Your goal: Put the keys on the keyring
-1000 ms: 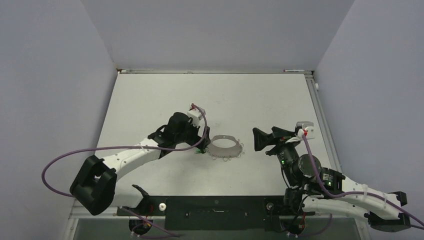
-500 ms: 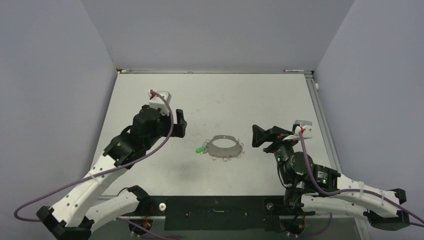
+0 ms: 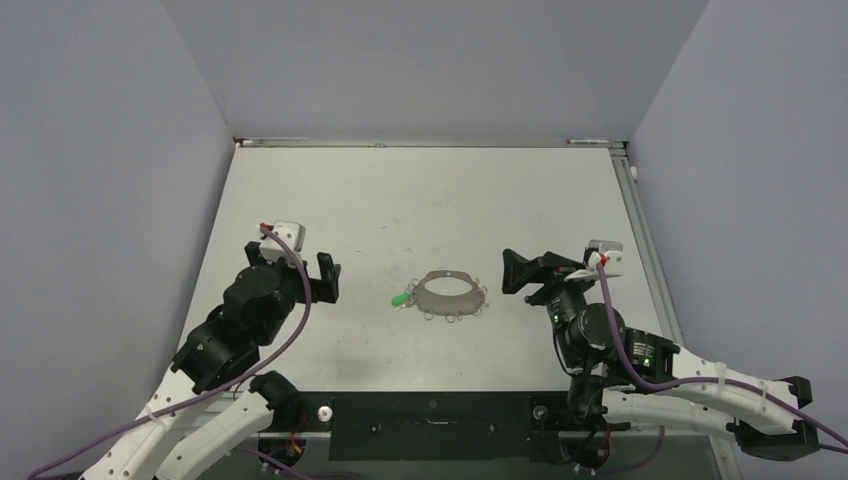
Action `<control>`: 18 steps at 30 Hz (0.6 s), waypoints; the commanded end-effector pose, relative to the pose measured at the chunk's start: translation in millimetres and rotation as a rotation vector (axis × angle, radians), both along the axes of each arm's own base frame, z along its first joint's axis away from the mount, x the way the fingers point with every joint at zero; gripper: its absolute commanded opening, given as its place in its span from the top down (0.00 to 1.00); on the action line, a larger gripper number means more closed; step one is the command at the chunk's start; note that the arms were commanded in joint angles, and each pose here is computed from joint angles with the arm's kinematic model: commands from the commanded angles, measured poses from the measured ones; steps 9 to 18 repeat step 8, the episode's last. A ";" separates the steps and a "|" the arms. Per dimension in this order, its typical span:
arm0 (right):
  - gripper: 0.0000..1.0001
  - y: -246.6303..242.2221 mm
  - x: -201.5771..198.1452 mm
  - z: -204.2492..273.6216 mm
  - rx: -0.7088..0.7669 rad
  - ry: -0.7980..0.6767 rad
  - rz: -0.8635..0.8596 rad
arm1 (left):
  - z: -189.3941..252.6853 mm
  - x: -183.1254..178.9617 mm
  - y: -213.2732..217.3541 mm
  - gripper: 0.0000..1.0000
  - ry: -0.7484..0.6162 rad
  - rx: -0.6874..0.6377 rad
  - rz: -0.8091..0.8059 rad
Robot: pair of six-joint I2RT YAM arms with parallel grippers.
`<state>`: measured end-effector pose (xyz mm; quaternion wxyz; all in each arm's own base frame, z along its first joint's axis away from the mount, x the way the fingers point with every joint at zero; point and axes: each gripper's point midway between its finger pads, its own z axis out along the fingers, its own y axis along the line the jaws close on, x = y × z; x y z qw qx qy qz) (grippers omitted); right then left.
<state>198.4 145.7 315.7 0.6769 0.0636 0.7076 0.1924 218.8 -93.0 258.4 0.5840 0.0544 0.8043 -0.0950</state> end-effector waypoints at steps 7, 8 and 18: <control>0.13 -6.4 -4.1 10.7 0.059 -0.017 0.026 | -4.5 9.4 -3.9 0.04 -0.014 0.019 -0.004; 0.13 -7.9 -4.3 10.1 0.057 -0.018 0.024 | -5.3 10.1 -4.7 0.04 -0.014 0.018 -0.007; 0.13 -7.9 -4.3 10.1 0.057 -0.018 0.024 | -5.3 10.1 -4.7 0.04 -0.014 0.018 -0.007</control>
